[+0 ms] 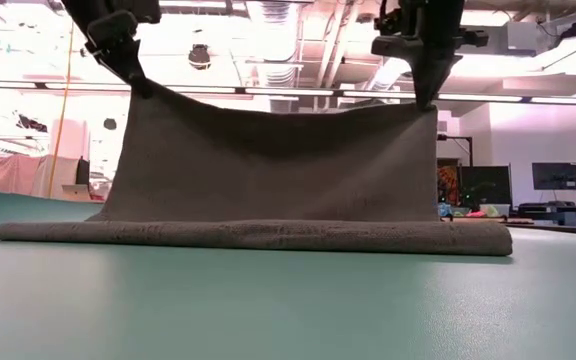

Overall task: Roll towel
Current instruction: Fold the gray towel

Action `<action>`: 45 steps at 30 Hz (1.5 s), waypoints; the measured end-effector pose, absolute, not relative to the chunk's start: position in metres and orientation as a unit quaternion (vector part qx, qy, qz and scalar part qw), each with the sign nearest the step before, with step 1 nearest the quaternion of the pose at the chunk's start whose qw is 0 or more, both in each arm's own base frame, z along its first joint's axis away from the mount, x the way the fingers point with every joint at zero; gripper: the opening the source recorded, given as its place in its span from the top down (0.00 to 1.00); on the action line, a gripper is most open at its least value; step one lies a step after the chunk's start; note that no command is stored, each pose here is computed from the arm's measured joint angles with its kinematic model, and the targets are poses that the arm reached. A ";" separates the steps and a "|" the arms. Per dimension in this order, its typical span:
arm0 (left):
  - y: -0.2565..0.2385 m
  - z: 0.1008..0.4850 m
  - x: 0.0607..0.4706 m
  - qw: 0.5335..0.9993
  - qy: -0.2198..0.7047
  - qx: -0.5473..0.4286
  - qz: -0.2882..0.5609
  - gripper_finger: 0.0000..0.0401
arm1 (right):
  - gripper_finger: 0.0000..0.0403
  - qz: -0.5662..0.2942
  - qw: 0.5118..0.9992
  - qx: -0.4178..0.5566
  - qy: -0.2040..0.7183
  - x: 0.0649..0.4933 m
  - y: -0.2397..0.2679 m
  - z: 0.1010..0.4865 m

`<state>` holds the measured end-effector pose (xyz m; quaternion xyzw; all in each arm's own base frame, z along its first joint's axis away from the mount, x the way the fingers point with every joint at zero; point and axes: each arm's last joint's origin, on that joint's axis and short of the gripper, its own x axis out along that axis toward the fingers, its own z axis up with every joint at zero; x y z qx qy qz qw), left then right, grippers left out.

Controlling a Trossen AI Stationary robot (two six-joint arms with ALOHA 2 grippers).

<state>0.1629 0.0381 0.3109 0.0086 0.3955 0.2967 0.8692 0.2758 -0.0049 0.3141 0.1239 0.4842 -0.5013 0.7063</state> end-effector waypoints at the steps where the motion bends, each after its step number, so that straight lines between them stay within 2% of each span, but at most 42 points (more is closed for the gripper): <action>1: 0.039 0.311 0.162 0.869 0.395 0.008 0.299 1.00 | 0.97 -0.501 0.707 0.126 0.482 0.276 -0.005 0.314; 10: 0.039 0.316 0.157 0.874 0.377 0.001 0.305 1.00 | 0.97 -0.499 0.712 0.129 0.477 0.276 -0.001 0.315; 16: 0.040 0.313 0.162 0.872 0.383 0.006 0.303 1.00 | 0.97 -0.519 0.689 0.124 0.491 0.269 -0.003 0.315; 31: 0.044 0.311 0.160 0.861 0.400 0.002 0.315 1.00 | 0.97 -0.498 0.714 0.110 0.479 0.278 -0.009 0.315; 45: 0.043 0.313 0.155 0.863 0.391 -0.006 0.320 1.00 | 0.97 -0.501 0.710 0.107 0.483 0.278 -0.017 0.315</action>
